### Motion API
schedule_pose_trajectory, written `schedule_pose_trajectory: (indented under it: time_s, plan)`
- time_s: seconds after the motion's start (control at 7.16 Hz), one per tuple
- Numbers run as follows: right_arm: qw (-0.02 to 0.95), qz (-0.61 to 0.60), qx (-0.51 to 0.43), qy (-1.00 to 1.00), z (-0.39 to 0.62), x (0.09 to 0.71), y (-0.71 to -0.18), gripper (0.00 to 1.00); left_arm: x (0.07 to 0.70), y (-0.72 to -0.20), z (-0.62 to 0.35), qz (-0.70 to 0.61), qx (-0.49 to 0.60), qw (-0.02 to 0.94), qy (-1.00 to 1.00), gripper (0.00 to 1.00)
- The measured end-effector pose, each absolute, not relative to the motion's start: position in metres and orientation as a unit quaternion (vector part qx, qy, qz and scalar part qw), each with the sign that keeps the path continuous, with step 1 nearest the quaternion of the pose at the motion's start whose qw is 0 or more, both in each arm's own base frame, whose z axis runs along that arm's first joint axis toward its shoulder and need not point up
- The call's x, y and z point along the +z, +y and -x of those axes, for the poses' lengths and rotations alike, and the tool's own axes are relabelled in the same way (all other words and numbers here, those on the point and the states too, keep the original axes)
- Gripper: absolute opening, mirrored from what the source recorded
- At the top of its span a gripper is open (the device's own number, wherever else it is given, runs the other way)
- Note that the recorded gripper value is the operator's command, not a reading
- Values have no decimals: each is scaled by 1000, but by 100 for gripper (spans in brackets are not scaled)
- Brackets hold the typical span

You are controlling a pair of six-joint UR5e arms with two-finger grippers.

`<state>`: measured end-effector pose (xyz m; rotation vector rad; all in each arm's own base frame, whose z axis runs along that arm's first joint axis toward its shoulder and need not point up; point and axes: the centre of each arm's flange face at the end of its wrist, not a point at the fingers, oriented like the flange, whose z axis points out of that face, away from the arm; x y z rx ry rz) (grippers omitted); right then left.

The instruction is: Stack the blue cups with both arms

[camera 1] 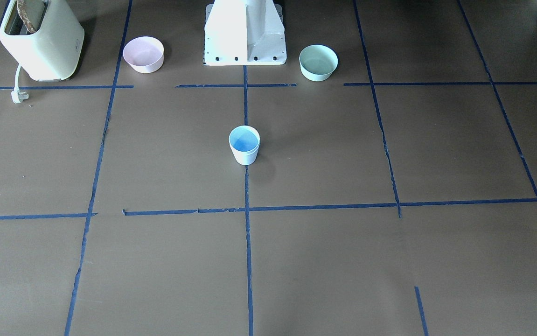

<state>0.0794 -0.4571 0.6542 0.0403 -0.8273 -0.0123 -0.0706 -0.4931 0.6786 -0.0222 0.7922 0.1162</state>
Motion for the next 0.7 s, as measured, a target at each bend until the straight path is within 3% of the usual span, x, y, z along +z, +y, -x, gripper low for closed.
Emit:
schedule_pose_trajectory:
  time_s: [0.7]
  plan:
    - [915, -19, -6, -403, -79, 654, -457, 100, 677, -495, 71, 9, 57, 921, 385, 100]
